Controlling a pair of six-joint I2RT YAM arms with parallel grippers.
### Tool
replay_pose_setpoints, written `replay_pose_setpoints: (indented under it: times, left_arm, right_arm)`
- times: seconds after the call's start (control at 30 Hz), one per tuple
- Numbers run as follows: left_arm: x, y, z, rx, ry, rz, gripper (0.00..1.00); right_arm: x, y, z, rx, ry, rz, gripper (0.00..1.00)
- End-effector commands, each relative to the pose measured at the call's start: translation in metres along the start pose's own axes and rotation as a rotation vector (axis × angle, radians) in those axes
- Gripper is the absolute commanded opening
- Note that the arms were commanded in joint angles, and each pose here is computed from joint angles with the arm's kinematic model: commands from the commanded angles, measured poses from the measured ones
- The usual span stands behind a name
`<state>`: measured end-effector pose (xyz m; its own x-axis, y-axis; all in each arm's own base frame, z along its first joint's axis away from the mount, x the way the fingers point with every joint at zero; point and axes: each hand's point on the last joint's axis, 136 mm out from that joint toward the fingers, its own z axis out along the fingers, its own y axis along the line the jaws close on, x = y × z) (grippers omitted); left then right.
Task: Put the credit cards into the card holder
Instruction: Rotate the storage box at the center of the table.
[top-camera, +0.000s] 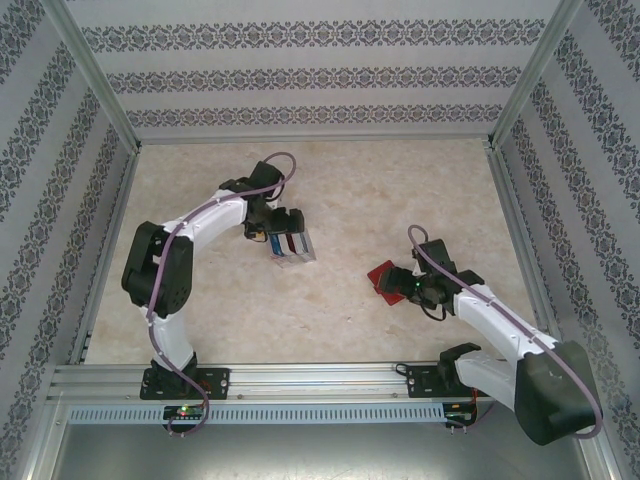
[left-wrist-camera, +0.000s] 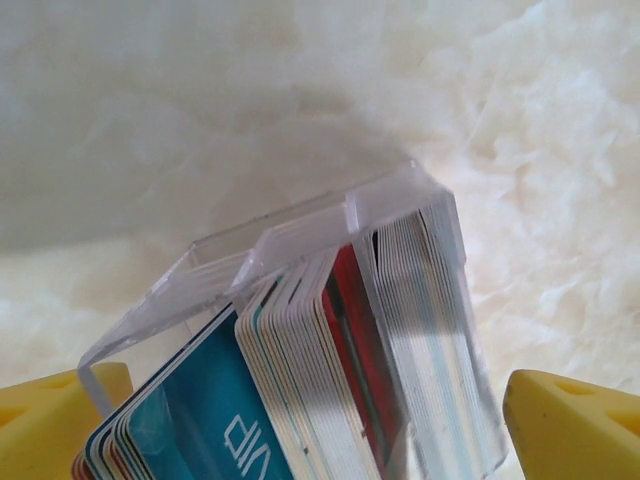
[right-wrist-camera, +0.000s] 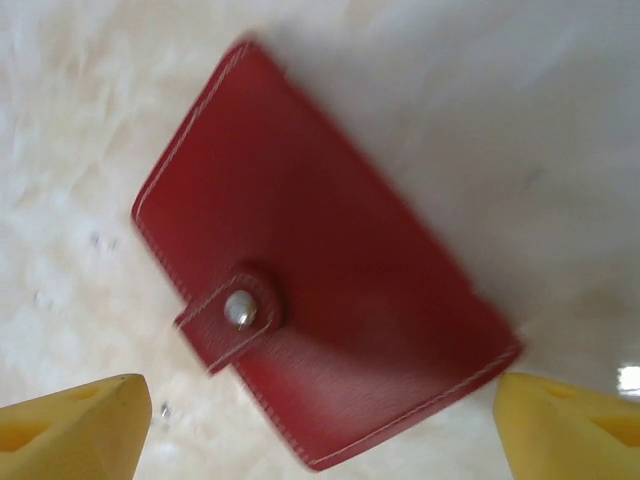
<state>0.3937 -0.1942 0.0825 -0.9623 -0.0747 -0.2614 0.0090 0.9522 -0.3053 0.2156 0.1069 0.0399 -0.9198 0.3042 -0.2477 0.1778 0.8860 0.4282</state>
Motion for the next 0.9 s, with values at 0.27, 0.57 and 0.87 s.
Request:
replay_pose_setpoints:
  times: [0.27,0.57,0.87]
  left_arm:
    - [-0.035,-0.06,0.004,0.196,0.009,0.045,0.96]
    - [0.014,0.007,-0.054,-0.127,0.016,0.112,1.0]
    - [0.074,-0.002,-0.026,-0.031,0.097,0.136,1.0]
  right_arm:
    - [-0.002,0.018,-0.011,-0.007,-0.055,-0.109,0.87]
    - [-0.014,0.032,-0.013,0.005,-0.071,-0.181,0.94]
    - [-0.027,0.092,-0.013,-0.087,-0.112,-0.397,0.95]
